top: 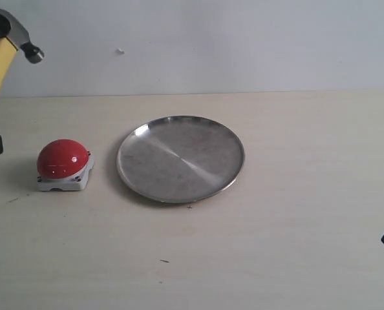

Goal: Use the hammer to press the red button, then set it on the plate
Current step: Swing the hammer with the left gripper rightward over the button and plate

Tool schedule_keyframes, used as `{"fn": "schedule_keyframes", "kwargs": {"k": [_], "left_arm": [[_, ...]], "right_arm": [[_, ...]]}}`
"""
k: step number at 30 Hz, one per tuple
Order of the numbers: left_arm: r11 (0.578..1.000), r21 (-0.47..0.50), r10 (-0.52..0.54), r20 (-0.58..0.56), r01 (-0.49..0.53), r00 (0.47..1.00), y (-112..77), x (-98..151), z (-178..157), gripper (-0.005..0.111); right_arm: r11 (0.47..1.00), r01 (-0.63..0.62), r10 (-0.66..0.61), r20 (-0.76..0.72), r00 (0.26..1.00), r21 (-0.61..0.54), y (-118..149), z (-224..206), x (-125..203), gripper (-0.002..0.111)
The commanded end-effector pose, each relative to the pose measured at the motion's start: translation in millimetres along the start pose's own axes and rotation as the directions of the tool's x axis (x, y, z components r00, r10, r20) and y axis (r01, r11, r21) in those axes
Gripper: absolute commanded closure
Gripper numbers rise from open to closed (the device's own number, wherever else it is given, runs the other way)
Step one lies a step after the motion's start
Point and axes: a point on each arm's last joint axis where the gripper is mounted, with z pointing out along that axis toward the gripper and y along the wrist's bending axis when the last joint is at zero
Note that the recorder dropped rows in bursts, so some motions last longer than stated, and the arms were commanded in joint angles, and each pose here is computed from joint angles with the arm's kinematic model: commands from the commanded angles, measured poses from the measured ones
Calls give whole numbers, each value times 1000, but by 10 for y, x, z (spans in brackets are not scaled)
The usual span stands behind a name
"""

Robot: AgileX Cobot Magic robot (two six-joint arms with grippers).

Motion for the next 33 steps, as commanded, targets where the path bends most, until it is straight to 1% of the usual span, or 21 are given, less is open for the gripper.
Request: {"fn": "schedule_keyframes", "kwargs": {"k": [1,6,8,11,14,17,19,20,22,23,25,26,27,29,31,33], "left_arm": [[995,93,24,69,-30,997,-105,-88,10,107],[987,149,48,74,-59,996,-197,-188,37,107],[980,182,77,54,-86,996,-251,-228,36,107],[958,249,150,-23,-139,988,-357,-280,58,107],[939,306,191,-80,-158,978,-449,-353,71,107],[925,340,226,-133,-170,965,-506,-406,84,107],[911,368,269,-190,-186,944,-540,-414,100,107],[901,388,303,-250,-192,919,-556,-401,122,107],[896,396,345,-340,-199,875,-573,-431,154,107],[904,383,346,-387,-193,855,-572,-454,184,107],[929,324,317,-443,-179,838,-553,-521,247,107],[944,280,291,-451,-176,843,-537,-573,272,107],[956,242,261,-451,-165,853,-525,-613,308,107],[970,200,204,-382,-135,901,-529,-706,364,107],[974,216,121,-270,-62,955,-571,-771,431,107],[962,275,47,-164,0,985,-652,-775,497,107]], "right_arm": [[1000,17,-17,3,1000,-3,5,-5,1,108],[1000,17,-17,3,1000,-3,5,-5,1,108],[1000,17,-17,3,1000,-3,5,-5,1,108],[1000,17,-17,3,1000,-3,5,-5,1,108],[1000,17,-17,3,1000,-3,5,-5,1,108],[1000,17,-17,3,1000,-3,5,-5,1,108],[1000,17,-17,3,1000,-3,5,-5,1,108],[1000,17,-17,3,1000,-3,5,-5,1,108],[1000,17,-17,3,1000,-3,5,-5,1,108],[1000,17,-17,3,1000,-3,5,-5,1,108],[1000,17,-17,3,1000,-3,5,-5,1,108],[1000,17,-17,3,1000,-3,5,-5,1,108],[1000,17,-17,3,1000,-3,5,-5,1,108],[1000,17,-17,3,1000,-3,5,-5,1,108],[1000,17,-17,3,1000,-3,5,-5,1,108],[1000,17,-17,3,1000,-3,5,-5,1,108]]}}
